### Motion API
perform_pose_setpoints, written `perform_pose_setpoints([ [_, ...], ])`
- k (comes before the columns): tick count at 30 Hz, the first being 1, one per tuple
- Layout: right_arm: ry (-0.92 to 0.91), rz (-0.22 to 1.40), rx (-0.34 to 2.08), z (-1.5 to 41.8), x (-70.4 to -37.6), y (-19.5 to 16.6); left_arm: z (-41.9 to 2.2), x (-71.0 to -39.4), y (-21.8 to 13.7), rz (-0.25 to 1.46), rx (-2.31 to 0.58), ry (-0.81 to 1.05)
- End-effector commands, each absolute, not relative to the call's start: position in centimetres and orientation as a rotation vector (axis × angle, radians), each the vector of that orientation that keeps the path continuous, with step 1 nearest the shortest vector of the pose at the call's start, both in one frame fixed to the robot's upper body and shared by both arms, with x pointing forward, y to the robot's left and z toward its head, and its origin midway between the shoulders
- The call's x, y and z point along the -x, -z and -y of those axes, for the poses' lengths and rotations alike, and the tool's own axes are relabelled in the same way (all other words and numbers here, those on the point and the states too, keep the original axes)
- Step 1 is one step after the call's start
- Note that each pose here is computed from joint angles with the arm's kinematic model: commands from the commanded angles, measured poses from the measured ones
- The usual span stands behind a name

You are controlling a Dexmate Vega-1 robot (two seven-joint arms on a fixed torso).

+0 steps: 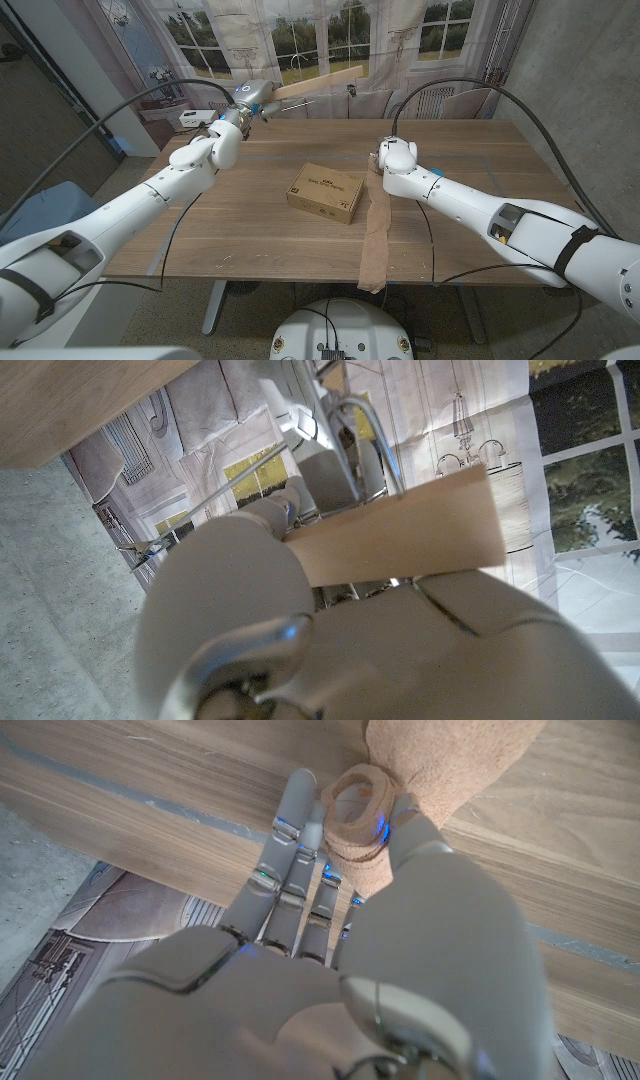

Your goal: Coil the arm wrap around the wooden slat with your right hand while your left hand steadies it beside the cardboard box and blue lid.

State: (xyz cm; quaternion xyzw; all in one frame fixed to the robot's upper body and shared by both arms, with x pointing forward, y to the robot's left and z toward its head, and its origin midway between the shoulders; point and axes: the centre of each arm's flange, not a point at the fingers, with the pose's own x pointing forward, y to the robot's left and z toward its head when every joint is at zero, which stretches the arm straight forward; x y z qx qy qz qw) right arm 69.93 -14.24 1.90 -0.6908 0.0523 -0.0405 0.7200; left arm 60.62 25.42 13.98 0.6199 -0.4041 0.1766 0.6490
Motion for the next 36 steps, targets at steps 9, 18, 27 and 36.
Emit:
perform_pose_setpoints([
  [9,0.167,0.049,1.422,15.9,-67.2,-2.0,-25.2,-60.3,-13.8,0.925,-1.405,-0.396],
  [18,0.454,0.315,1.359,15.9,-62.8,-2.8,-24.7,-60.6,-13.7,0.923,-1.415,-0.374],
  [27,0.699,0.484,1.250,16.2,-60.2,-1.7,-24.1,-60.7,-13.8,0.912,-1.435,-0.357],
  [36,0.814,0.560,1.179,16.9,-58.6,-1.2,-23.9,-60.5,-13.5,0.896,-1.442,-0.353],
])
